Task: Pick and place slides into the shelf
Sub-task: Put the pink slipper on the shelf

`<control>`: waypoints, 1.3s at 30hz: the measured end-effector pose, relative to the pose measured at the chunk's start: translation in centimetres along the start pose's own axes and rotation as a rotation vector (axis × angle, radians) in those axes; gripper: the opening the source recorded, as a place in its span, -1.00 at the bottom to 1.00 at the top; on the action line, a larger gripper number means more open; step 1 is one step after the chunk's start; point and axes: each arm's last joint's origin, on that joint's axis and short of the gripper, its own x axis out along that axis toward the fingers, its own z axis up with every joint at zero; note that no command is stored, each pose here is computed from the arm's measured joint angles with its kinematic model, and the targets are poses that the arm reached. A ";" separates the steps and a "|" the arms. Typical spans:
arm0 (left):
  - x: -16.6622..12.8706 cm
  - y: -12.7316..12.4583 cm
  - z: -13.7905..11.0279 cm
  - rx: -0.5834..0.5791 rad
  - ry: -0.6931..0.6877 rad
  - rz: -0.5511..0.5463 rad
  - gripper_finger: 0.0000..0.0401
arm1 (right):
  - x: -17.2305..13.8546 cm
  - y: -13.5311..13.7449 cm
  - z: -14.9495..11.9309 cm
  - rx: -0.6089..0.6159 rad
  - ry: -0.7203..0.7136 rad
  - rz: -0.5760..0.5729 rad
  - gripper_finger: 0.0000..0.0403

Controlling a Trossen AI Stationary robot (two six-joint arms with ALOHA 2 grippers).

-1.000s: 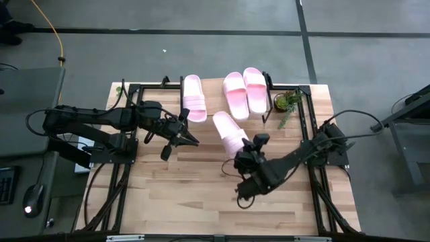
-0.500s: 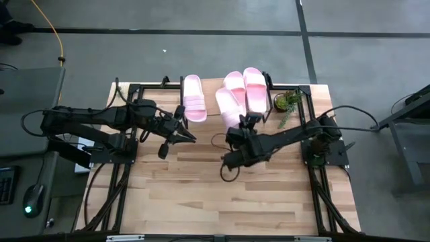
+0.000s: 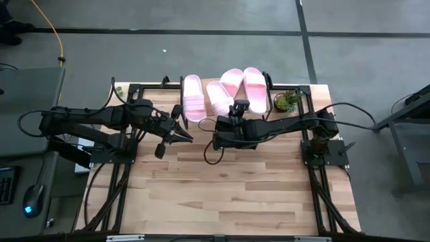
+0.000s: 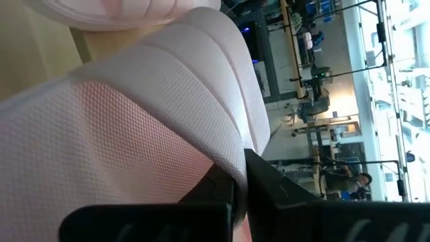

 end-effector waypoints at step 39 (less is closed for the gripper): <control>0.0 0.0 0.1 0.002 -0.006 0.001 -0.88 | 4.7 -2.4 1.7 0.003 -0.028 0.036 -1.00</control>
